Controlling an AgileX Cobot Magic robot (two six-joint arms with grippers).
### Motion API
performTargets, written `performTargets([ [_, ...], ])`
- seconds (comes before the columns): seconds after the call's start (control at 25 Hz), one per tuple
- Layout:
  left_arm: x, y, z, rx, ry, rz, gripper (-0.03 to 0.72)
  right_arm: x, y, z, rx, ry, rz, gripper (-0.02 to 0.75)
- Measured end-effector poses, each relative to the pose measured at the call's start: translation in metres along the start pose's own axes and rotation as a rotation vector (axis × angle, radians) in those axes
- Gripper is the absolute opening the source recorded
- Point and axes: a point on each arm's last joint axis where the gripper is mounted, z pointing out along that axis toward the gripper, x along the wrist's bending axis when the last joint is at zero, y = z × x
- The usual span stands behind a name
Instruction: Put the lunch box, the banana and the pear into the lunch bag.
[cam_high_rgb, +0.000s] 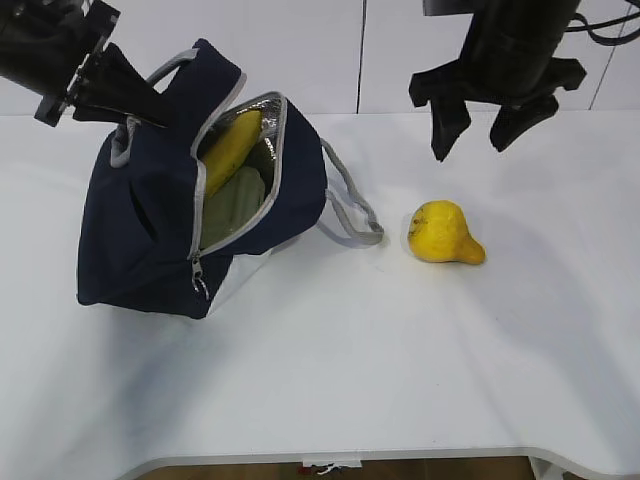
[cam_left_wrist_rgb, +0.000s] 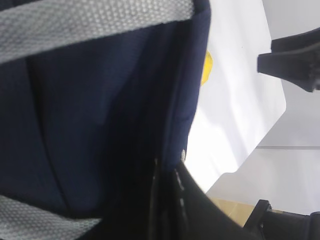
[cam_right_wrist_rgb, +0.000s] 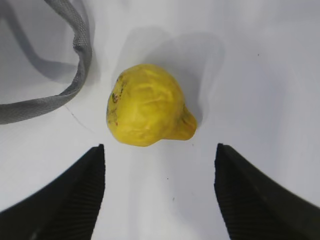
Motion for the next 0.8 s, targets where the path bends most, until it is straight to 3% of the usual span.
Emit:
performTargets([
  [0.16,0.000,0.000,0.000,0.000,0.000,-0.002,0.001,-0.010,0.003,0.015,0.029,-0.015,0.024,0.543],
  [0.52,0.000,0.000,0.000,0.000,0.000,-0.004,0.001,-0.008,0.004,0.071,0.146,-0.029,0.031,0.543],
  [0.8,0.000,0.000,0.000,0.000,0.000,-0.004,0.001,-0.007,0.006,0.080,0.134,-0.021,0.070,0.543],
])
